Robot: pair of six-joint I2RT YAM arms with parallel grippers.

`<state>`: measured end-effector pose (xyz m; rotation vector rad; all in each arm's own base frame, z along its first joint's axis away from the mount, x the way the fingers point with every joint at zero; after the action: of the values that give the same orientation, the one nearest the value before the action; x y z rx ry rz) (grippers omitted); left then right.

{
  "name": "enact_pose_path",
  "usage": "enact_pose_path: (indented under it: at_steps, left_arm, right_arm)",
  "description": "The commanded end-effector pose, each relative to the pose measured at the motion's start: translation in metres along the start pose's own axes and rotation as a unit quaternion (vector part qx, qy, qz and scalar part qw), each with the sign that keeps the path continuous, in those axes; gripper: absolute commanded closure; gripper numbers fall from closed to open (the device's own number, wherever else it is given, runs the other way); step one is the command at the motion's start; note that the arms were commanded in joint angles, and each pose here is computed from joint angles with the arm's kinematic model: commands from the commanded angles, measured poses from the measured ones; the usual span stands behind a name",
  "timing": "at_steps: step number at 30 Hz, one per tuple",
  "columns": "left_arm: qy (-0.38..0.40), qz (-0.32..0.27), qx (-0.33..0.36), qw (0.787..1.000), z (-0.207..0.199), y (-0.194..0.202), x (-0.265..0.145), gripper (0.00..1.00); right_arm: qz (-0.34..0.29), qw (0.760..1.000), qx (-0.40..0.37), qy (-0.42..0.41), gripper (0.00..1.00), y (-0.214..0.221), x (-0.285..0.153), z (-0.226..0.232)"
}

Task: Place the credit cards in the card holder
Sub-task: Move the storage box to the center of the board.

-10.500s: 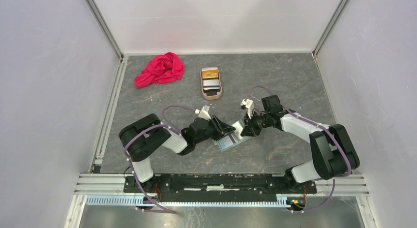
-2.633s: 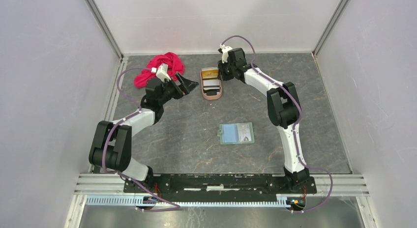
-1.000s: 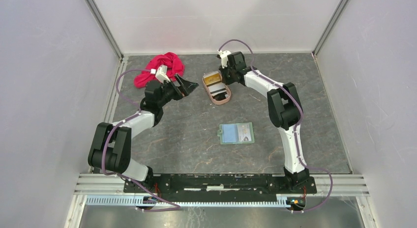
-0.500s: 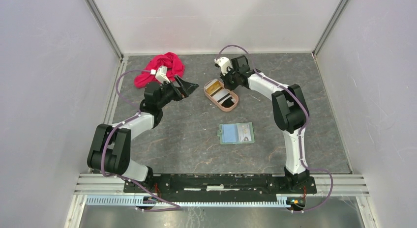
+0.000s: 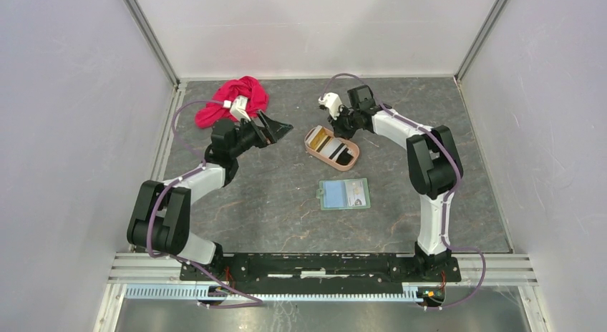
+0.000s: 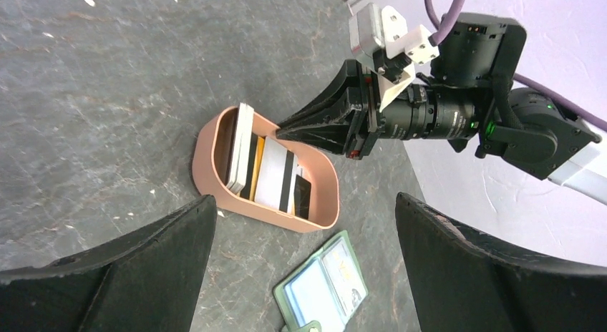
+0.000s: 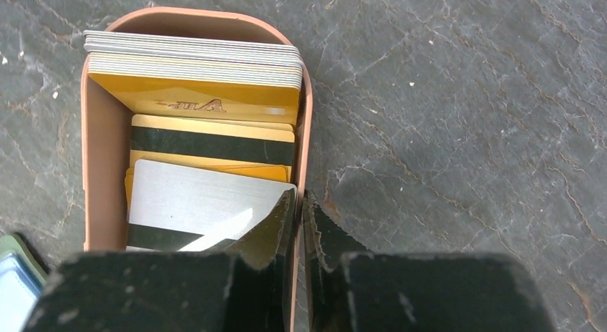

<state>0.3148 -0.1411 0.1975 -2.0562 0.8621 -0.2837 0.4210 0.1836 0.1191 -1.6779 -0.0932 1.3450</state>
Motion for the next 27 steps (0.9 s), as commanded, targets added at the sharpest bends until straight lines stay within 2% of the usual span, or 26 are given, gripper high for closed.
enact_pose_path:
  at_steps: [1,4,7,9,14,19,27]
  left_arm:
    - [0.029,0.012,0.027,0.999,-0.027,-0.007,0.005,0.00]
    - [0.011,0.036,0.048,0.998,-0.038,0.002,0.007,0.00]
    - [-0.004,0.057,0.067,0.996,-0.049,0.011,0.007,0.00]
    - [-0.018,0.070,0.083,0.994,-0.055,0.016,0.007,0.00]
    - [-0.049,0.081,0.127,0.987,-0.069,0.011,0.003,0.00]
    - [-0.072,0.076,0.183,0.978,-0.085,-0.024,0.007,0.00]
    - [-0.080,0.097,0.283,0.951,-0.087,-0.056,0.029,0.00]
  right_arm:
    - [0.021,0.999,-0.031,-0.024,0.87,0.012,-0.014,0.005]
    - [0.017,0.998,-0.038,-0.036,0.80,0.015,-0.018,0.006]
    - [0.007,0.998,-0.034,-0.044,0.60,0.011,-0.022,0.004]
    - [-0.004,0.998,-0.031,-0.049,0.52,0.004,-0.027,0.002]
    - [-0.035,0.998,-0.036,-0.041,0.38,-0.016,-0.050,-0.001]
    - [-0.077,0.995,-0.041,-0.040,0.35,-0.029,-0.095,0.003]
    - [-0.118,0.988,-0.049,-0.085,0.33,-0.010,-0.147,0.040]
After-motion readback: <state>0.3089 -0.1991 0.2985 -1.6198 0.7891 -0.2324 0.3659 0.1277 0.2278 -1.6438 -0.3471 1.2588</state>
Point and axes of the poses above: each gripper's point midway between its finger pads, its own x axis out along the fingers, its own z axis along the line the jaws close on, y = z × x, the point moved 9 cm from there along -x, back along the fingers, and after that the axes turned 10 degrees about x, right-handed, at the moved point
